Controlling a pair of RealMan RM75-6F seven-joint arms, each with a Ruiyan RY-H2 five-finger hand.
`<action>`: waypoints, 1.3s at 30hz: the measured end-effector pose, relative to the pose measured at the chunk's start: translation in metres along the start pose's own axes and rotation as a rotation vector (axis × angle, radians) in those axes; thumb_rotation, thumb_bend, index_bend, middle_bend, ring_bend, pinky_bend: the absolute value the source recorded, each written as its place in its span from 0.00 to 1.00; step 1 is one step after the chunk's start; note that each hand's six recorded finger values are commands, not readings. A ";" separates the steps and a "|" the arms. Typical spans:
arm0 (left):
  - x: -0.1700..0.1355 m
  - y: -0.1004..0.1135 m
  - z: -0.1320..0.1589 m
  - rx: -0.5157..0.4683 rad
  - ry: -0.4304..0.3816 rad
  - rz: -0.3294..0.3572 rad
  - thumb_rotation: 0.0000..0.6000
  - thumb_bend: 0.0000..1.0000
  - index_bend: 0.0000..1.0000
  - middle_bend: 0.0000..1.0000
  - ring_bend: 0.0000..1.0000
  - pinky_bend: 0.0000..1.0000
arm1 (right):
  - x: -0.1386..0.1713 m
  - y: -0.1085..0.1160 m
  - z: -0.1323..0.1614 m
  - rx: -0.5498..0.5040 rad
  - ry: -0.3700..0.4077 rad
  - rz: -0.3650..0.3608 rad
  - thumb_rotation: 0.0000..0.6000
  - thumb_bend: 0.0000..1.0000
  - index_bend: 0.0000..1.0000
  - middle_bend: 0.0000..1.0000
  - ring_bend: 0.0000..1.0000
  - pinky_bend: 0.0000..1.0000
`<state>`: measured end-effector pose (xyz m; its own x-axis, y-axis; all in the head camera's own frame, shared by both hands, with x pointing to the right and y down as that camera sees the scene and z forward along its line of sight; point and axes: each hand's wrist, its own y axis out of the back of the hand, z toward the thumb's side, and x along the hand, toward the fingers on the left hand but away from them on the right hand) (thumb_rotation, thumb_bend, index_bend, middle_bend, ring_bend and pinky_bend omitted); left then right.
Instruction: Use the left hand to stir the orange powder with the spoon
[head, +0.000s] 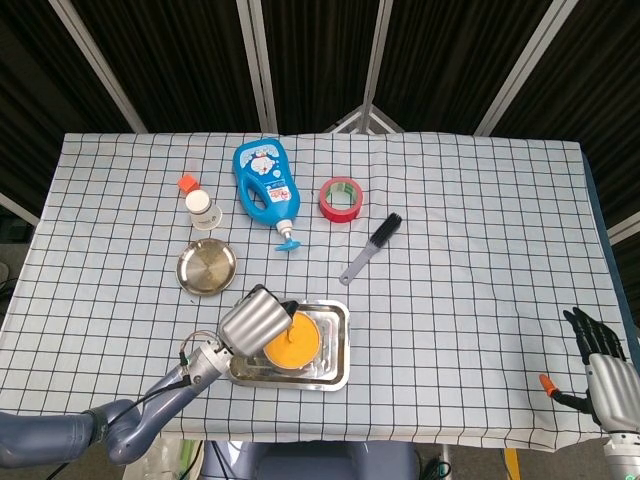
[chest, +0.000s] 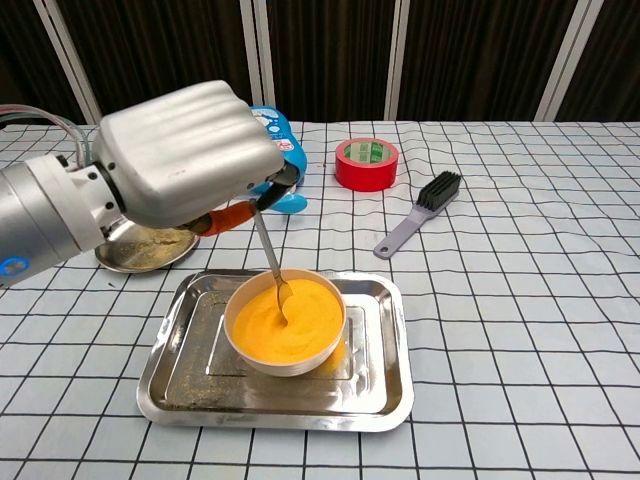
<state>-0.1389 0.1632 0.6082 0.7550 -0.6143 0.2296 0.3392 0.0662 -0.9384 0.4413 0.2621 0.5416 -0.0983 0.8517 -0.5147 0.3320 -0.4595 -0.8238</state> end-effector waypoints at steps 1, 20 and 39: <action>-0.001 0.000 -0.001 0.002 0.002 0.002 1.00 0.65 0.77 0.97 0.93 0.97 | 0.000 0.000 0.000 0.000 0.000 0.000 1.00 0.31 0.00 0.00 0.00 0.00; -0.003 0.008 0.000 -0.034 -0.018 0.002 1.00 0.65 0.77 0.97 0.93 0.97 | 0.000 -0.001 0.000 -0.003 -0.003 0.004 1.00 0.31 0.00 0.00 0.00 0.00; -0.009 -0.013 -0.019 0.028 -0.047 -0.102 1.00 0.65 0.77 0.97 0.93 0.97 | 0.000 -0.002 0.000 -0.008 -0.005 0.008 1.00 0.31 0.00 0.00 0.00 0.00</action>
<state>-0.1612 0.1532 0.6134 0.7409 -0.5817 0.3357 0.4306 0.0278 -0.9021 0.4407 0.2629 0.5428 -0.1003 0.8464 -0.5229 0.3402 -0.4647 -0.8175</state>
